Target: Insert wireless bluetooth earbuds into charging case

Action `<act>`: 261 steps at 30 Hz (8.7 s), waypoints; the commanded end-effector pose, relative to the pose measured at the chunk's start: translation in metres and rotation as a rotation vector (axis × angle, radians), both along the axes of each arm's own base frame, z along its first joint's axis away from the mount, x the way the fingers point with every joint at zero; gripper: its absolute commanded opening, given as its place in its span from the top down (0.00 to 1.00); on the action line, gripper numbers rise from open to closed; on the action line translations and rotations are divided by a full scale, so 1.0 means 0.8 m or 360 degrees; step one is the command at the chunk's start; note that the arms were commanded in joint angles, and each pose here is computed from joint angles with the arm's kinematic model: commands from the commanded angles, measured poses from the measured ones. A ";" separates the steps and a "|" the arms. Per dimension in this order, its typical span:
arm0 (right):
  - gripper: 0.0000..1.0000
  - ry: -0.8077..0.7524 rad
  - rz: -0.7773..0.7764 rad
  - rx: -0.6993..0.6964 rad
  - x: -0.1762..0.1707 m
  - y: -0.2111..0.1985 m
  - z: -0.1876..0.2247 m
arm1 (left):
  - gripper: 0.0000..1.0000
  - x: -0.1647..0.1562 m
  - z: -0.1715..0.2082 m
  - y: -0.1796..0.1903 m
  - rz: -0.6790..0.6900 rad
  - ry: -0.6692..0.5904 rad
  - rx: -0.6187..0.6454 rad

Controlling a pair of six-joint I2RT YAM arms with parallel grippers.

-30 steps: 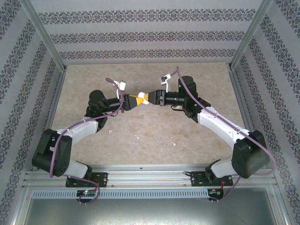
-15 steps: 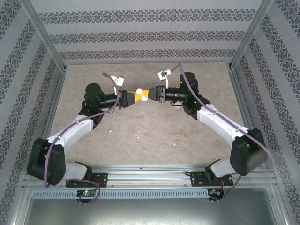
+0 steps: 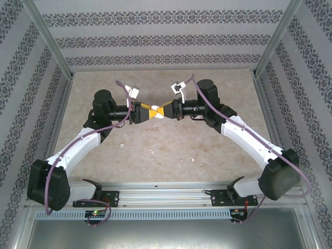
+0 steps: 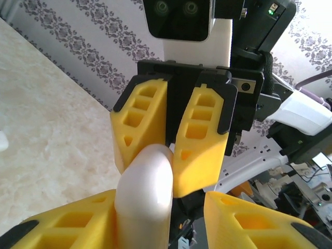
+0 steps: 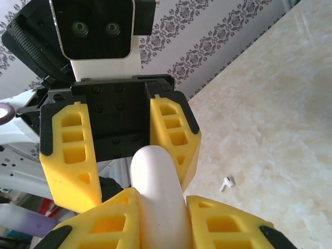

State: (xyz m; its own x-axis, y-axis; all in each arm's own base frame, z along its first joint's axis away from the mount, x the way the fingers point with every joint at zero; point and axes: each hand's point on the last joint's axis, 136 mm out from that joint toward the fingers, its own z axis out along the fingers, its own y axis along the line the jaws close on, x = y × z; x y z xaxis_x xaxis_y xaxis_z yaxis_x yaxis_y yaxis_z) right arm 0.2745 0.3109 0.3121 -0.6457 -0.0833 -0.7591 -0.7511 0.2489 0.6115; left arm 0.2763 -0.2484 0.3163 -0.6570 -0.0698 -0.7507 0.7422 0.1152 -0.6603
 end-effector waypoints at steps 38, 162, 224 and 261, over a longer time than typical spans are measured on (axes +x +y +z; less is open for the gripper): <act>0.74 -0.0068 -0.0005 -0.0124 0.004 0.009 0.000 | 0.95 -0.029 -0.007 0.012 -0.0002 -0.0376 0.0244; 0.64 0.0756 -0.0430 -0.1478 -0.016 0.260 -0.376 | 0.96 -0.080 -0.139 0.283 0.1806 -0.0106 0.1201; 0.77 -0.0339 -0.1025 -0.0261 -0.011 -0.003 0.002 | 0.99 -0.028 -0.055 0.018 0.0625 -0.0917 0.0321; 0.78 -0.0260 -0.0613 -0.0158 -0.042 0.079 -0.040 | 0.99 -0.033 -0.044 0.029 0.0740 -0.0958 0.0228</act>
State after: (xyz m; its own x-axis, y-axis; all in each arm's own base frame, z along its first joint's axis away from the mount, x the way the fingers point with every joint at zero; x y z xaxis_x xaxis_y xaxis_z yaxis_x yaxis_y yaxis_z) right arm 0.2521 0.3633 0.2905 -0.5152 0.1182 -0.8489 -0.6381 0.6084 0.4719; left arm 0.2565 -0.2234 0.2624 -0.1157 -0.0782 -0.9902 0.8088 0.5713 -0.1396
